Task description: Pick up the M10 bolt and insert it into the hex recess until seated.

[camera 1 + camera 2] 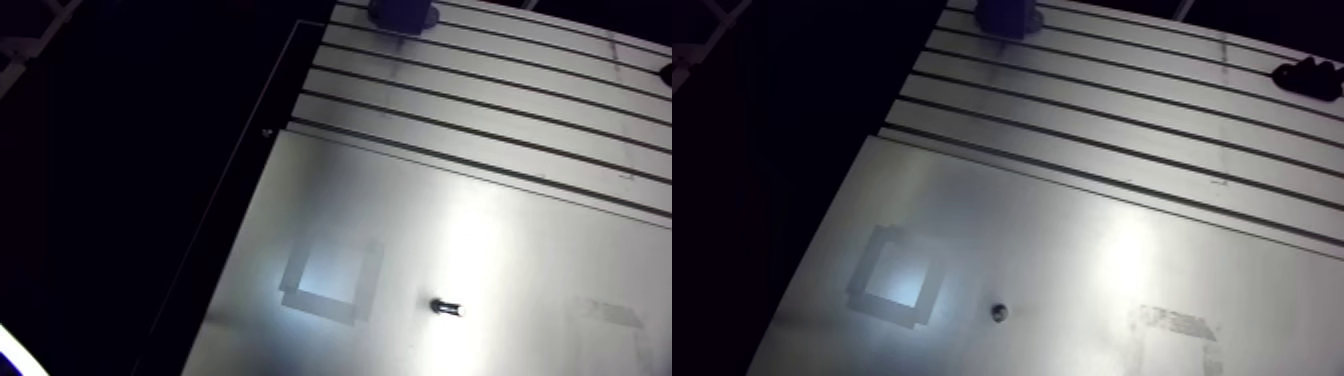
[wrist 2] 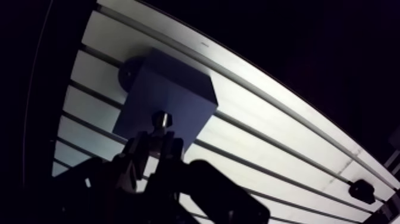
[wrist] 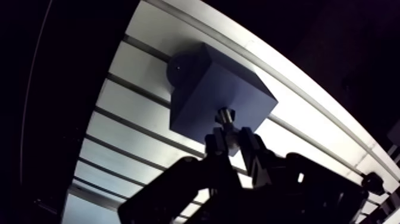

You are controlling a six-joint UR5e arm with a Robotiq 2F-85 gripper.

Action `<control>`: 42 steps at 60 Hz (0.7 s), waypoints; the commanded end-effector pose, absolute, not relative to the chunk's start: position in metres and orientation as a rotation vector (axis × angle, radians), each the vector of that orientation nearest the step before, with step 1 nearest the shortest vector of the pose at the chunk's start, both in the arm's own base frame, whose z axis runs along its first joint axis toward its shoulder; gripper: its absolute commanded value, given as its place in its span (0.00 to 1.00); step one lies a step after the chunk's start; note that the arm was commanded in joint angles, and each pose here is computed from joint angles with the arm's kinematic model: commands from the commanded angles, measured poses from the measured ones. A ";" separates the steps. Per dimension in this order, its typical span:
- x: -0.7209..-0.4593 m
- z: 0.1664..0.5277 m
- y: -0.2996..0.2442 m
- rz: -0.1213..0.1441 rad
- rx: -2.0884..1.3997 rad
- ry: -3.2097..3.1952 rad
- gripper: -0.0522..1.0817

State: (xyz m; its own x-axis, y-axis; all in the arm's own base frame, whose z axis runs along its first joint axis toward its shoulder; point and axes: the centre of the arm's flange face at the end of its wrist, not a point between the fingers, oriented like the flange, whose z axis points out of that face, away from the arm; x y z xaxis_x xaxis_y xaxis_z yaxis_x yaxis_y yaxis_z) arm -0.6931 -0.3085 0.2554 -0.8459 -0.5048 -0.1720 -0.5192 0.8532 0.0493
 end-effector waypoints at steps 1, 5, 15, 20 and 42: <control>-0.692 0.254 -0.308 0.140 -0.801 2.872 0.94; -0.692 0.252 -0.308 0.142 -0.798 2.870 0.94; -0.693 0.249 -0.308 0.142 -0.797 2.867 0.94; -0.694 0.249 -0.308 0.142 -0.798 2.868 0.94; -0.694 0.245 -0.309 0.142 -0.795 2.864 0.83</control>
State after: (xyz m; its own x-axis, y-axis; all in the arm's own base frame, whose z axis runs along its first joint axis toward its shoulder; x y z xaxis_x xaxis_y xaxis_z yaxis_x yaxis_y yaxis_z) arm -0.6940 -0.3084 0.2473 -0.8443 -0.5040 -0.1819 -0.5195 0.8531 0.0476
